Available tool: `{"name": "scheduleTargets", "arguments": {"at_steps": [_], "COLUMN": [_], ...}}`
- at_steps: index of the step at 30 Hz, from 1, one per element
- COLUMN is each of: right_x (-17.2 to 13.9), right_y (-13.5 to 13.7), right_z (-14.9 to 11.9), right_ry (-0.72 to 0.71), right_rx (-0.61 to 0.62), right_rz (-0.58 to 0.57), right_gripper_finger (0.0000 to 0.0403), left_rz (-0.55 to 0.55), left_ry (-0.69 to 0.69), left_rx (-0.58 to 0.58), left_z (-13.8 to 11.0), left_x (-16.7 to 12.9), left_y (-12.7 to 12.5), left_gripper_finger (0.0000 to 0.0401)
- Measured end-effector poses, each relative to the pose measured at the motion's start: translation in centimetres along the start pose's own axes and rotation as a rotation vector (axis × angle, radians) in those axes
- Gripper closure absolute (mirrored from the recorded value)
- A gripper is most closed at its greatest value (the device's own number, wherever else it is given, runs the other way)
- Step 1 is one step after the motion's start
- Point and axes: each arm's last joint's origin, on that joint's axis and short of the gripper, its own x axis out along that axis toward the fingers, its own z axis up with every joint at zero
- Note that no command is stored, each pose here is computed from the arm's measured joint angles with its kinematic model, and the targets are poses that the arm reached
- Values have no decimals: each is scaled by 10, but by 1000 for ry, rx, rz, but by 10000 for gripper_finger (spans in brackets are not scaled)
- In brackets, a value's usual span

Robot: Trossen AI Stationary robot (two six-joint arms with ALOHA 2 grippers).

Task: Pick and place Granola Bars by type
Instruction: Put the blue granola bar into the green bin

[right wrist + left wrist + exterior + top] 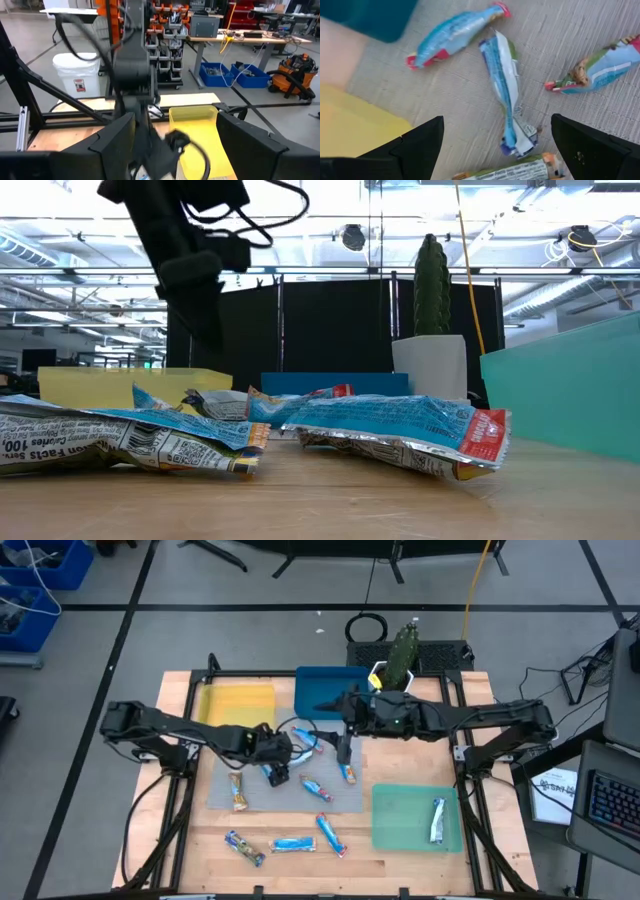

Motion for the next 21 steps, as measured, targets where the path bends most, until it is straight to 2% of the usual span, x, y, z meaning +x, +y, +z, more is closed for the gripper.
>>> {"name": "scheduleTargets", "arguments": {"at_steps": [7, 12, 21], "right_x": [-12, -14, -16], "right_y": [-3, -3, -1], "right_z": [9, 10, 11], "right_ry": [-34, -34, -38], "right_rx": [-3, -3, -11], "right_rz": [-1, -1, 9], "right_gripper_finger": [133, 133, 133], "left_rz": [-28, -51, 9], "left_ry": [-7, 43, 106], "left_rx": [-14, 16, 33], "left_z": [5, 2, -5], "left_x": [21, 41, 68], "left_y": [-9, -15, -19], "left_gripper_finger": [36, 36, 36]}}
